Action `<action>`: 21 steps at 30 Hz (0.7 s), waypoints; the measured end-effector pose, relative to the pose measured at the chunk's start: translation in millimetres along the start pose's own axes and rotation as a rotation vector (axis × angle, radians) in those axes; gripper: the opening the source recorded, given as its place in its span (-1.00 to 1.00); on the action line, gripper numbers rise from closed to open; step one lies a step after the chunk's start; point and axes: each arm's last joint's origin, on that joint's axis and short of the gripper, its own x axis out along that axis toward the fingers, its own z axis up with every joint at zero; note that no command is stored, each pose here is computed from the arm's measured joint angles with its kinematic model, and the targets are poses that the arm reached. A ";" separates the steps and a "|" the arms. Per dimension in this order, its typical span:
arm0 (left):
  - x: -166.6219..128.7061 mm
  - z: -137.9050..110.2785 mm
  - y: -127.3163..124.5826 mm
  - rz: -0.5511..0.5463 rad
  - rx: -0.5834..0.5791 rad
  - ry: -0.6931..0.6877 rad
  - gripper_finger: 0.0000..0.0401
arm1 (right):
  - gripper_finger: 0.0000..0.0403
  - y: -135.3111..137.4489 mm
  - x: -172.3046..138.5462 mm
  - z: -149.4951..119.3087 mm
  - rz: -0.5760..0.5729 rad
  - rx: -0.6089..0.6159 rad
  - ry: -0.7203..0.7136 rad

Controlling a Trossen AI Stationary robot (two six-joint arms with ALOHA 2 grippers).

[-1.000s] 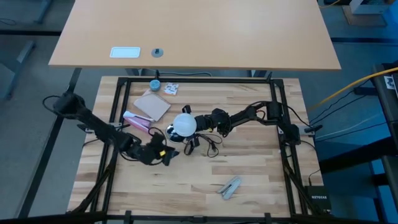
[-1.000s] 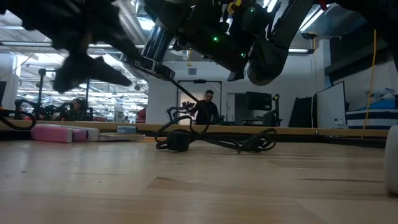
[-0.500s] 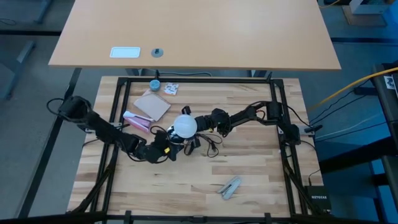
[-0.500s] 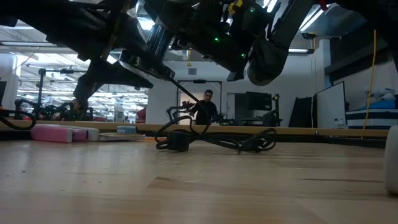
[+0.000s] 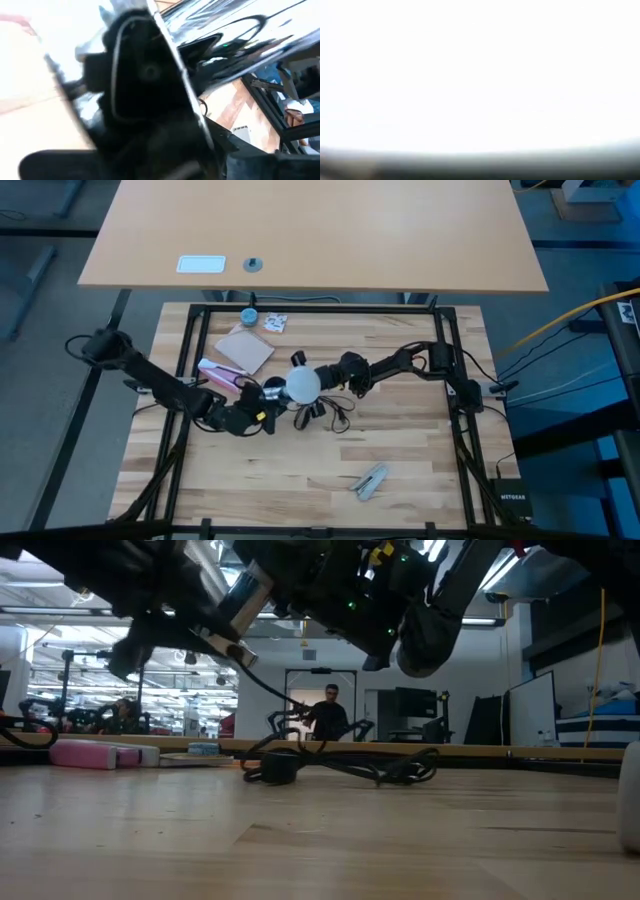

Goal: Screw lightbulb
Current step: Remove the lightbulb from the lamp

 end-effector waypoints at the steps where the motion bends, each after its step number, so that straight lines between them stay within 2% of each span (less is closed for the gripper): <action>1: -3.2 2.8 0.5 0.003 0.004 0.004 -0.67 | -0.18 -0.2 -0.1 0.0 0.002 -0.003 0.000; 8: -25.8 25.1 4.0 -0.011 0.020 0.027 -0.60 | -0.17 -1.1 -0.3 0.0 0.001 0.004 0.002; 13: -36.4 41.2 7.3 -0.039 -0.010 0.054 -0.58 | -0.17 -1.1 -0.5 -0.2 0.004 0.009 0.004; 21: -42.3 54.9 14.2 -0.024 -0.035 0.051 -0.58 | -0.17 -1.0 -0.5 -0.9 0.006 0.005 0.011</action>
